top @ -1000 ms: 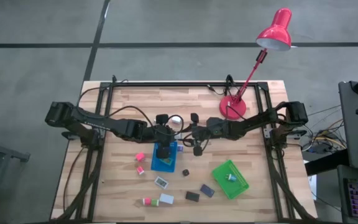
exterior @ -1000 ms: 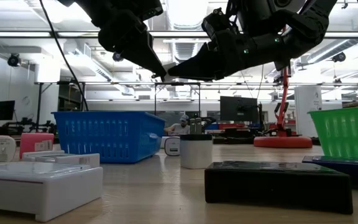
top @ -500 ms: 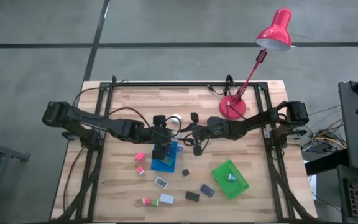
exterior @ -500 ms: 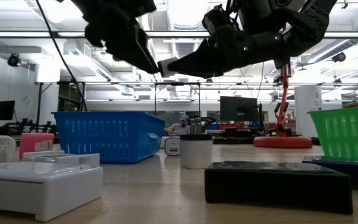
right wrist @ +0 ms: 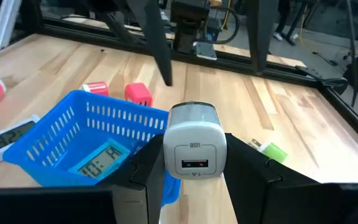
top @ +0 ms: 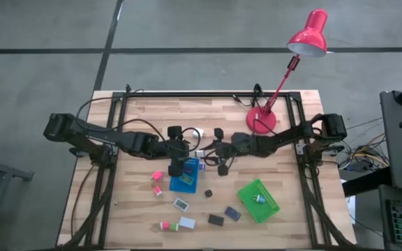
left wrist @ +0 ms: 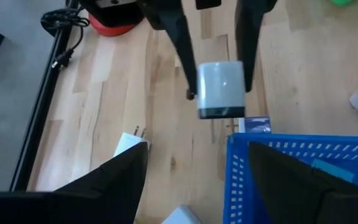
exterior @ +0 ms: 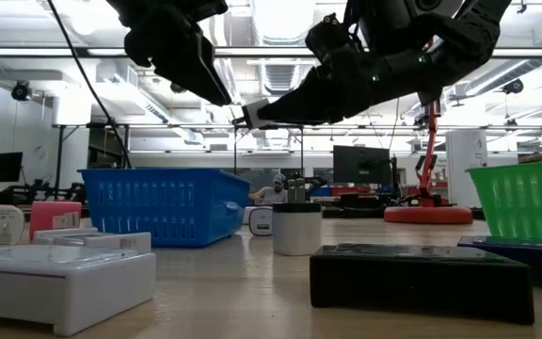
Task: Pick & Place Office items
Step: Put the top white black charger adapter into the green bin
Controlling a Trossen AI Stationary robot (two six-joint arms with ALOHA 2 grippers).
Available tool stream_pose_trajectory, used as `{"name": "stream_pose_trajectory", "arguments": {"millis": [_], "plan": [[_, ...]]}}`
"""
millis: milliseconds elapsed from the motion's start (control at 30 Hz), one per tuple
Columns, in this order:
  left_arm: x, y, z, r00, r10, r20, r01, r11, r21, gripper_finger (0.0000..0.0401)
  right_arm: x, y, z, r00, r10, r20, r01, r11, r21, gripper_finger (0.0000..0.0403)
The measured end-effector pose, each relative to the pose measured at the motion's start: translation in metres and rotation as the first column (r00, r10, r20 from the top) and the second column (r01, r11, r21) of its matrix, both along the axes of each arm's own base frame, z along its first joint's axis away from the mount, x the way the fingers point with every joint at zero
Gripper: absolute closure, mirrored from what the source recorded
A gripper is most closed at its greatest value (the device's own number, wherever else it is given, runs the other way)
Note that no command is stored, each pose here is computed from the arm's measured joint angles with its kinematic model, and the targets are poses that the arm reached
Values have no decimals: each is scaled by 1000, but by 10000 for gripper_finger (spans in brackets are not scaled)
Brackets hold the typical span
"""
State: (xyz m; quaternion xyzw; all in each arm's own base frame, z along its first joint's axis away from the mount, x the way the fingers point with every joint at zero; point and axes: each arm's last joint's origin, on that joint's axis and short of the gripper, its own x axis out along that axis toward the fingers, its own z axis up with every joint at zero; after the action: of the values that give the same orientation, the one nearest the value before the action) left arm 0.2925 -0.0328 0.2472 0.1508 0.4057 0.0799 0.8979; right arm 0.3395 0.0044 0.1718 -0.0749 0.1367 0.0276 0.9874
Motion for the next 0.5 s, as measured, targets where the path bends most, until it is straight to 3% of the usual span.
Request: {"name": "stream_pose_trajectory", "arguments": {"millis": [333,500], "plan": [[-1,0,3,1000,-6,8,6,1000,3,121,-4,16,-5,998,-22,-64,20,999,-29,278],[-12,1,12,997,-20,78,19,1000,5,121,-11,23,2,999,2,-46,-4,999,-33,278]]}}
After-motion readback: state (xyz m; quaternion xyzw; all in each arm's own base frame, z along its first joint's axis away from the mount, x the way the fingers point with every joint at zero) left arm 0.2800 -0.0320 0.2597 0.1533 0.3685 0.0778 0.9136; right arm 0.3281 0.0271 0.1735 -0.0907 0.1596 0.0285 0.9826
